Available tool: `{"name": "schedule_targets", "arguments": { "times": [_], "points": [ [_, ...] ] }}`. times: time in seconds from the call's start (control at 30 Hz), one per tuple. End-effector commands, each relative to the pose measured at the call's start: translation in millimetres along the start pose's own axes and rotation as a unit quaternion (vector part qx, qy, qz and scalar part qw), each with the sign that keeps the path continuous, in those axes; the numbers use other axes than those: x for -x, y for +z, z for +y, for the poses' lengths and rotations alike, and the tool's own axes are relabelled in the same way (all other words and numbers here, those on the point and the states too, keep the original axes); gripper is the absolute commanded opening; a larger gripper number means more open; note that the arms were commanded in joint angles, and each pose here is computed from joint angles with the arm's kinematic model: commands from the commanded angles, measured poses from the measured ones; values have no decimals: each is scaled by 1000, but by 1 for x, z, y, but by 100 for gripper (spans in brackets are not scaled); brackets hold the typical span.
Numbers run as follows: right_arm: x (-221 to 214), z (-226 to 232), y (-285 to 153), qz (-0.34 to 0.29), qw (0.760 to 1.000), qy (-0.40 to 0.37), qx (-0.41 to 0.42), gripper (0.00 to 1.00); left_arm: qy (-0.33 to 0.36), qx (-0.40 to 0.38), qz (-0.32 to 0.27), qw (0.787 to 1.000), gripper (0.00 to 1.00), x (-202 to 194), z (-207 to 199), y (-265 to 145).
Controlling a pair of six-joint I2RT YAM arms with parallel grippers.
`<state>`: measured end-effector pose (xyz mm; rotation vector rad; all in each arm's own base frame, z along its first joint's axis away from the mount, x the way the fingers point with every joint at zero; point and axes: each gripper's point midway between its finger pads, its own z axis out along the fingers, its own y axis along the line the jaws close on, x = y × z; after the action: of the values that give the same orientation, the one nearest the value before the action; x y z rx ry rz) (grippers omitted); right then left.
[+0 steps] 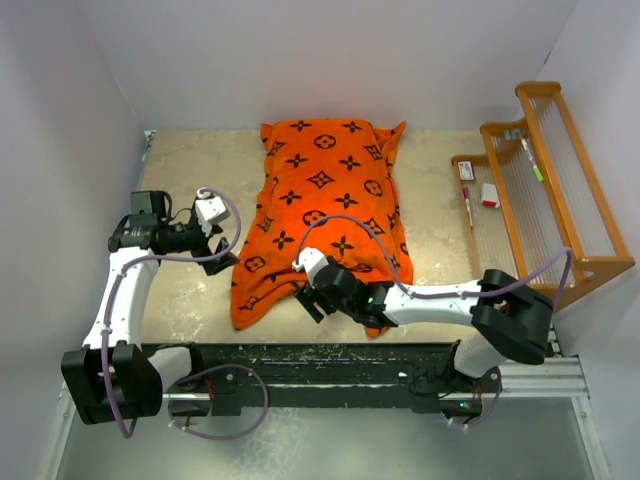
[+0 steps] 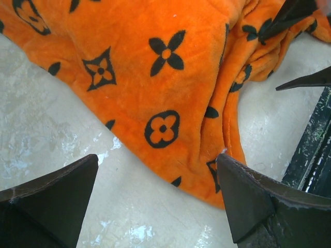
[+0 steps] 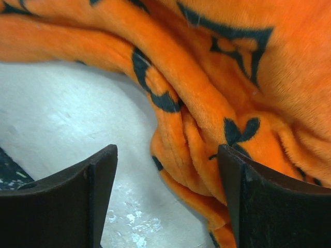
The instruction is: Remove the pillowcase from the pillow
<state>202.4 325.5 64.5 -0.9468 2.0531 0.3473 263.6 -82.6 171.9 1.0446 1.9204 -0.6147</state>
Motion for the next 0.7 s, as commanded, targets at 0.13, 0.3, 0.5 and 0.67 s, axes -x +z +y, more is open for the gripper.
{"name": "schedule_targets", "arguments": {
  "times": [0.13, 0.3, 0.5, 0.67],
  "points": [
    [-27, -7, 5, 21, 998, 55, -9, 66, 55, 7, -35, 998, 100, 21, 5, -4],
    [-14, -28, -21, -7, 988, 152, -29, 7, 99, -19, -39, 994, 99, 24, -14, -8],
    [74, -50, -87, -148, 969, 196, -8, 0, 155, -45, -33, 986, 99, 30, -44, -5],
    [132, -58, -112, -160, 974, 161, -17, 0, 188, -74, -24, 979, 99, 38, -76, 4]
  ]
}}
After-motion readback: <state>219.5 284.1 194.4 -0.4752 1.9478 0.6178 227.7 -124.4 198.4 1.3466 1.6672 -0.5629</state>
